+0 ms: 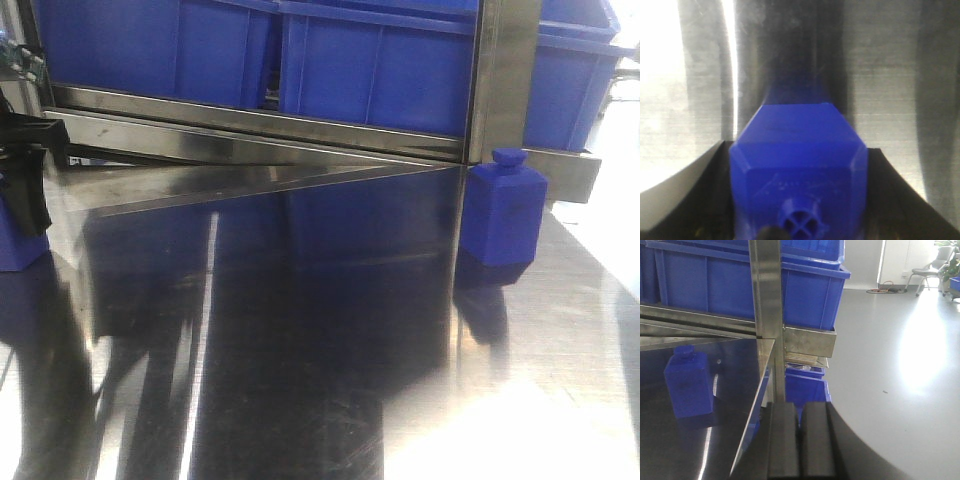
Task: Pick and sort blue part to right shelf
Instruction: 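Close the left gripper on the blue part and lift it, then move the right gripper toward the blue bottle-shaped part, then grasp the blue bottle-shaped part with the right gripper and lift, then hold both parts and turn the base away from the table, then drive the base across the floor carrying both blue parts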
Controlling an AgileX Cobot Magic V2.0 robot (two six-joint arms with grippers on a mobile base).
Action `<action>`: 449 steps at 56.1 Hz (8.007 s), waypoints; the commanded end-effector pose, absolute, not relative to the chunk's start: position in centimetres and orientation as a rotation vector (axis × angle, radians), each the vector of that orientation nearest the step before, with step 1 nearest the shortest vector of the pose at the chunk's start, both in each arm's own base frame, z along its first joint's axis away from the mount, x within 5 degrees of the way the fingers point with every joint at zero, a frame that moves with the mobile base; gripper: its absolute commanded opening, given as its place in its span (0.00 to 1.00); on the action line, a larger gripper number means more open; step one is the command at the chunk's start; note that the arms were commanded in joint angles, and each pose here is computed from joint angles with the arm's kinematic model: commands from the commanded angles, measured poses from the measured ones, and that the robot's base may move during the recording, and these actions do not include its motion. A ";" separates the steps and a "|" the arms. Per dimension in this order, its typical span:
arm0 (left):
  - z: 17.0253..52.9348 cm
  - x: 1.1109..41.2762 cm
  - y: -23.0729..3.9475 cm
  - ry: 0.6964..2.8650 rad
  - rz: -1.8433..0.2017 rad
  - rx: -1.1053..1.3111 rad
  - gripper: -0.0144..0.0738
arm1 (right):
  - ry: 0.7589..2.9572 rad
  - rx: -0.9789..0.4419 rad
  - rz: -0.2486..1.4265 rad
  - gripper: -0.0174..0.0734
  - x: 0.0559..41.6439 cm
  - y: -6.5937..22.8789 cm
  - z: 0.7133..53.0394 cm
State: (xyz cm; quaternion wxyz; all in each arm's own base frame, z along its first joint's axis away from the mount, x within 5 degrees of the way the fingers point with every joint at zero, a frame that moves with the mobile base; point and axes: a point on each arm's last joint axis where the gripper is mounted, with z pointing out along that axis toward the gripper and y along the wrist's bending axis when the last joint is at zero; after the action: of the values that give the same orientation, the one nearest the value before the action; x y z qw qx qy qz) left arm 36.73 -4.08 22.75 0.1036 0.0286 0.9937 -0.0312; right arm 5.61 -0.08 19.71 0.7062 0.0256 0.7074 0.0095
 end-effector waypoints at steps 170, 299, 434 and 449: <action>35.3 12.8 -1.4 1.881 -0.079 0.108 0.54 | 2.754 -0.585 0.303 0.85 37.0 10.6 26.0; 32.0 0.6 -0.4 1.604 -0.108 0.099 0.54 | 1.526 -0.286 0.236 0.33 2.1 1.5 32.5; 31.9 0.6 -0.4 1.605 -0.108 0.099 0.54 | 1.533 -0.291 0.239 0.33 2.2 1.5 32.4; 31.9 0.6 -0.4 1.605 -0.108 0.099 0.54 | 1.534 -0.291 0.239 0.33 2.2 1.5 32.4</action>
State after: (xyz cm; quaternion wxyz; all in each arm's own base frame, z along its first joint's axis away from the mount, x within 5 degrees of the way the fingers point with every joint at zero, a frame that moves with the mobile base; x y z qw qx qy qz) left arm 0.65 -0.39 30.28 0.6546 0.0490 0.7530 -0.0452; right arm 2.19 1.66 30.75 0.6653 -0.1438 0.7248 0.1063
